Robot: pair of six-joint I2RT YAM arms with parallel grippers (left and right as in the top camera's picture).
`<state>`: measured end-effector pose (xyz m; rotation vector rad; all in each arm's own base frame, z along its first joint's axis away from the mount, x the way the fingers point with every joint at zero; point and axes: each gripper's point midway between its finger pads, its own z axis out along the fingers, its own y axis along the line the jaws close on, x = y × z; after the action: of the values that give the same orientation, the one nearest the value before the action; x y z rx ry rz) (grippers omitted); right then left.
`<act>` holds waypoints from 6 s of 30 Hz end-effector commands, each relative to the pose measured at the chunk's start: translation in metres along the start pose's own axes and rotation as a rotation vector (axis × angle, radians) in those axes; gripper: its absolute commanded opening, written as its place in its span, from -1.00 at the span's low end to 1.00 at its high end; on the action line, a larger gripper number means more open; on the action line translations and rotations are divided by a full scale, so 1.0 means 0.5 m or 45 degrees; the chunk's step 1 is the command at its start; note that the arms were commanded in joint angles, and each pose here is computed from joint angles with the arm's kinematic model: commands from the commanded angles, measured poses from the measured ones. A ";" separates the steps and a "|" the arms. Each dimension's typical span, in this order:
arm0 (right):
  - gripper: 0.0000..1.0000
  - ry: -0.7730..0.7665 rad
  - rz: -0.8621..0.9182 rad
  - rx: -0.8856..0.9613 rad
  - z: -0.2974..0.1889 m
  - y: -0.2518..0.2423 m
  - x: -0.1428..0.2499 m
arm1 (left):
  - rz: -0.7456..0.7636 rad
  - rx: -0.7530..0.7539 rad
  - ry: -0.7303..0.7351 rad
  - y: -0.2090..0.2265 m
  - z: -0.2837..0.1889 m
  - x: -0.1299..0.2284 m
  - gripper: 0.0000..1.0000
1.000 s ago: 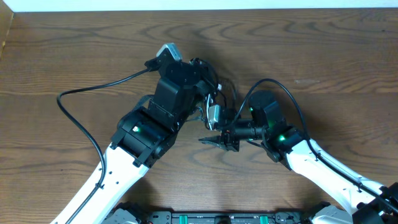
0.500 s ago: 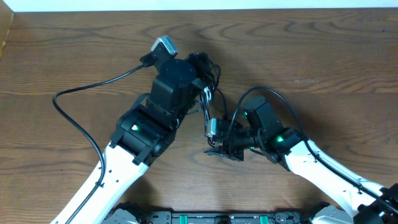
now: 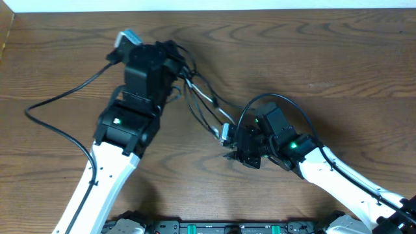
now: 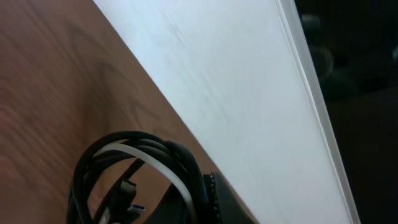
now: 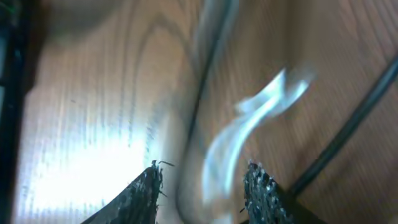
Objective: Untangle cables
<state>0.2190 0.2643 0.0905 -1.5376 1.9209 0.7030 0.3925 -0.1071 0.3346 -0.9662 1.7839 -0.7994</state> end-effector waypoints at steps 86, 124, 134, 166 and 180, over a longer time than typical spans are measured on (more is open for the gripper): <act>0.47 -0.745 0.957 0.053 0.023 -0.099 -0.249 | -0.053 0.029 0.358 -0.014 -0.051 0.095 -0.85; -0.98 -0.875 0.959 -0.027 0.033 -0.103 -0.282 | -0.044 -0.035 0.215 -0.003 -0.041 0.087 -0.85; -0.98 -0.654 0.861 0.014 0.076 -0.090 -0.212 | 0.211 -0.319 -0.442 0.067 -0.067 -0.093 -0.85; -0.98 -0.195 1.627 0.607 -0.129 -0.349 0.292 | 0.527 -0.782 -0.790 0.170 -0.150 -0.227 -0.85; -0.98 -0.291 1.949 0.811 -0.289 -0.380 0.466 | 0.527 -0.782 -0.790 0.170 -0.150 -0.227 -0.85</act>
<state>0.3502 -0.0247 0.0160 0.5779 2.5044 0.6253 0.3340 0.0326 0.3214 -1.0163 1.6426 0.2793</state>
